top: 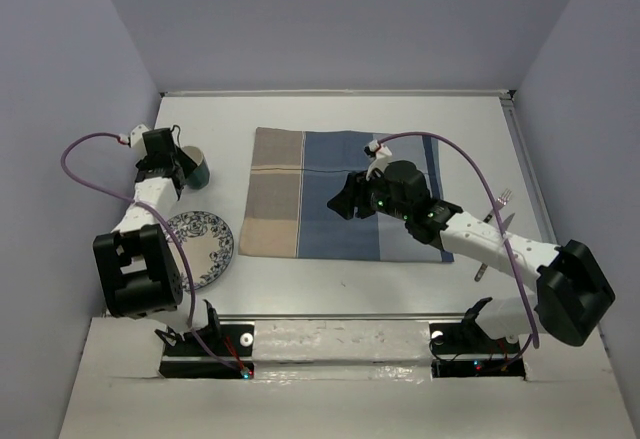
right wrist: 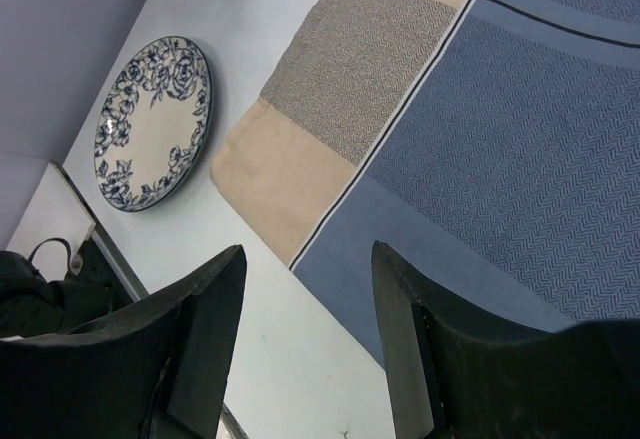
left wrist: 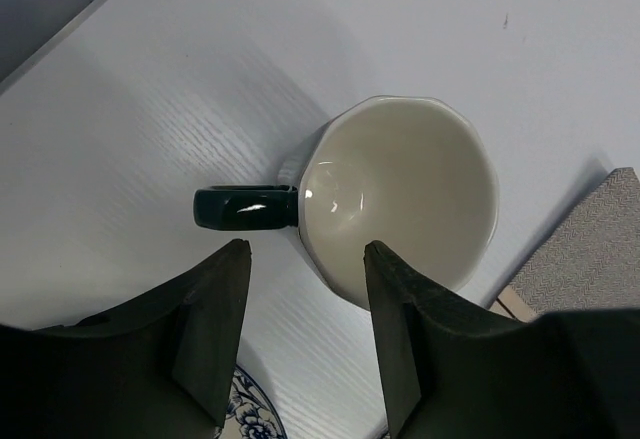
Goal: Set the dinner table for one person
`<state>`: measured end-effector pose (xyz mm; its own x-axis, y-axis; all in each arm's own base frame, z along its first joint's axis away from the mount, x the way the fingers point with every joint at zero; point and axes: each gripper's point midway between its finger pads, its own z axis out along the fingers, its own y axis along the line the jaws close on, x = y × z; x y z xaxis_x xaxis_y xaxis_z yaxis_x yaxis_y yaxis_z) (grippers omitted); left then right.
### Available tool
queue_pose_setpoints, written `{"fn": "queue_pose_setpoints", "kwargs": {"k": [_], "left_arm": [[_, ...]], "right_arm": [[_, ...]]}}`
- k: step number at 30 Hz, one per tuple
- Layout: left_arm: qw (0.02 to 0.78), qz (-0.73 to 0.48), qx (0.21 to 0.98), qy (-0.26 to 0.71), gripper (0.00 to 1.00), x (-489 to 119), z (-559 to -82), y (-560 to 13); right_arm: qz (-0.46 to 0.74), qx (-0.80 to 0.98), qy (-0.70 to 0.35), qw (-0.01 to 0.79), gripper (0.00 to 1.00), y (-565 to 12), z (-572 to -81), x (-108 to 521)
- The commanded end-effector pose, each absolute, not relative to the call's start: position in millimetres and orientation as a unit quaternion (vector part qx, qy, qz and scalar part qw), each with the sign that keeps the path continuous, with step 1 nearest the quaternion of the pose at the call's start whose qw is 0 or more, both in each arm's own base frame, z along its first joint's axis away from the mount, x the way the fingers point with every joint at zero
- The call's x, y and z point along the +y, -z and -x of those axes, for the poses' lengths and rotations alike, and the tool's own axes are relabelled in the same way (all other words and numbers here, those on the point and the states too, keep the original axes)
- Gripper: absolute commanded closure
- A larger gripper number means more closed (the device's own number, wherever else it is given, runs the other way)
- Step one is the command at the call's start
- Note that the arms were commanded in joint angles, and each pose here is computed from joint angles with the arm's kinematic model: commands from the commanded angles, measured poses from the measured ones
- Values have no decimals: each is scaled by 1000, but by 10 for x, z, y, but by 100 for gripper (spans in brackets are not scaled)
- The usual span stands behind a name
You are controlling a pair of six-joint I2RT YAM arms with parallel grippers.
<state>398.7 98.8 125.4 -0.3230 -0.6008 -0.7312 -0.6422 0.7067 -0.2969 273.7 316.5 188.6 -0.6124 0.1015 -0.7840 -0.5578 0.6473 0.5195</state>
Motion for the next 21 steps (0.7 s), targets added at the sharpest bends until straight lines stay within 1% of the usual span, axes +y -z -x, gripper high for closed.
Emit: {"fn": "queue_pose_setpoints", "kwargs": {"k": [1,3,4,7,8,12,13,14,18,20,21], "left_arm": [[455,384,803,-36,43,1081,-4078,-1317],[448,385,806,-33,47,1074,-4096,-1236],[446,385,807,-33,51,1070,-4094,-1211],[446,382,809,-25,56,1034,-4142,-1151],[445,381,810,-23,62,1019,-4147,-1138],[444,381,810,-29,81,1037,-4171,-1116],[444,380,811,-31,94,1044,-4173,-1119],[450,380,808,-33,100,1062,-4182,-1173],[475,378,794,-36,100,1100,-4207,-1409],[507,366,780,-28,100,1091,-4247,-1730],[534,357,767,-19,100,1074,-4272,-2011]], "right_arm": [[146,796,-397,432,41,-1946,-2789,3202],[146,799,-395,430,41,-1917,-2799,3212],[145,799,-396,429,41,-1918,-2802,3215],[143,801,-394,428,41,-1899,-2811,3214],[142,801,-391,429,41,-1892,-2819,3210],[141,801,-391,431,41,-1910,-2833,3213],[139,802,-390,431,41,-1901,-2840,3213],[141,802,-389,430,41,-1899,-2843,3217],[146,803,-384,431,41,-1891,-2858,3220],[150,803,-378,435,41,-1907,-2877,3216],[152,802,-377,438,41,-1942,-2880,3209]]}}
